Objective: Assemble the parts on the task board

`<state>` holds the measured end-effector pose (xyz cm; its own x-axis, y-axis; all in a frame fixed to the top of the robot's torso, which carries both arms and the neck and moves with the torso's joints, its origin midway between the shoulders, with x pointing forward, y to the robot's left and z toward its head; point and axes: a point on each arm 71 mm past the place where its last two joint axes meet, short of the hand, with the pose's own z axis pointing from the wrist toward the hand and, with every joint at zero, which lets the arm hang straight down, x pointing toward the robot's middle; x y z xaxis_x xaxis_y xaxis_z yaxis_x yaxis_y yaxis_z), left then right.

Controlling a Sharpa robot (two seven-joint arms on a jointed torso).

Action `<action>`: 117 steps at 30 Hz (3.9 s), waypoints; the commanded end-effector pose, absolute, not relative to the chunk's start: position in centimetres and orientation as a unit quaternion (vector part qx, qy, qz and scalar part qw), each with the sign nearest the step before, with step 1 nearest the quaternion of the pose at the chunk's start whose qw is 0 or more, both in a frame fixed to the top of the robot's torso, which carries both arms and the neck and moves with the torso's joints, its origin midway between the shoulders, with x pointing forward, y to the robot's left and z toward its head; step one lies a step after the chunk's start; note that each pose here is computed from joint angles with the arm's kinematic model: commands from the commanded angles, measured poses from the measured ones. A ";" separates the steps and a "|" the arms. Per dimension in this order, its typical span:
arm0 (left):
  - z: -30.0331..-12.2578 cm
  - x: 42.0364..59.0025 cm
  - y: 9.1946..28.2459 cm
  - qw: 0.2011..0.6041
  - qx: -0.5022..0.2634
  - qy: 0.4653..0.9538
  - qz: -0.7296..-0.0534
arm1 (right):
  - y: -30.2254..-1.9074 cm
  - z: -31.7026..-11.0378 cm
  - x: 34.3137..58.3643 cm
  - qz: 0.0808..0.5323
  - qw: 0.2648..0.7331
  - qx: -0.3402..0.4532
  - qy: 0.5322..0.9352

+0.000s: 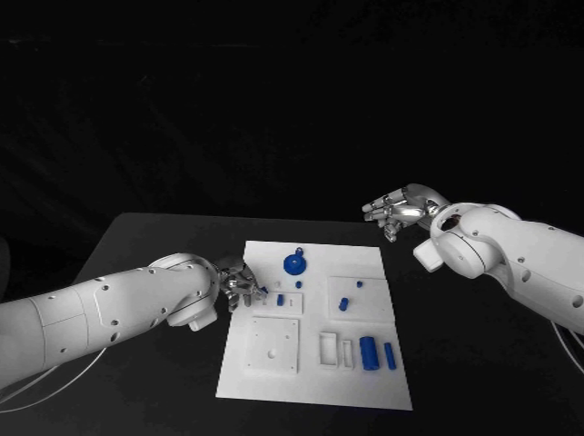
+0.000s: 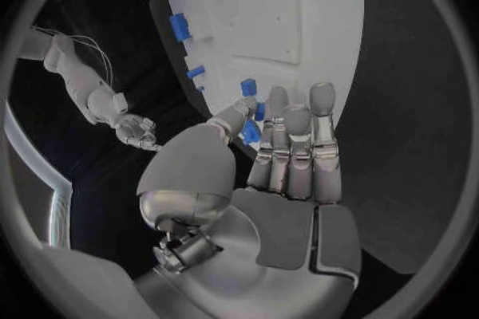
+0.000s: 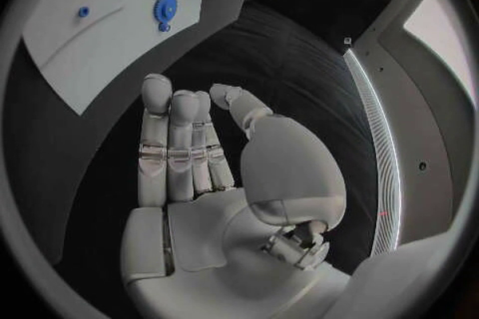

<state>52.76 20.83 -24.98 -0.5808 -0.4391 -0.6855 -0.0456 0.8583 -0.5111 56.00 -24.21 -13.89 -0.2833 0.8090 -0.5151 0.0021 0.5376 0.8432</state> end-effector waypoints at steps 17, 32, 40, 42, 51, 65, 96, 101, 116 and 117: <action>-21.4 52.1 21.3 0.305 -0.255 0.823 -0.406 | -16.5 -13.0 51.5 0.379 0.606 0.028 0.698; -20.8 50.4 19.5 0.232 -0.230 0.820 -0.470 | -12.0 -13.3 48.6 0.387 0.639 -0.086 0.659; -20.6 50.1 19.0 0.226 -0.224 0.816 -0.483 | -10.9 -13.8 47.7 0.386 0.629 -0.120 0.664; -20.6 50.1 18.9 0.226 -0.223 0.815 -0.485 | -10.7 -14.0 47.5 0.386 0.625 -0.124 0.666; -20.4 49.9 18.4 0.225 -0.219 0.810 -0.495 | -9.8 -15.4 46.7 0.391 0.605 -0.143 0.679; -20.3 49.8 18.2 0.225 -0.215 0.807 -0.502 | -9.9 -16.2 46.6 0.387 0.599 -0.146 0.686; -20.2 49.8 18.4 0.233 -0.216 0.802 -0.506 | -10.3 -16.6 46.9 0.392 0.590 -0.134 0.693; -20.2 49.8 18.4 0.237 -0.220 0.802 -0.502 | -10.4 -16.6 47.0 0.396 0.591 -0.130 0.691; -20.2 50.0 18.4 0.251 -0.235 0.798 -0.495 | -10.1 -16.7 47.0 0.394 0.593 -0.124 0.691; -20.2 50.0 18.3 0.252 -0.236 0.797 -0.495 | -10.1 -16.7 47.0 0.394 0.592 -0.124 0.692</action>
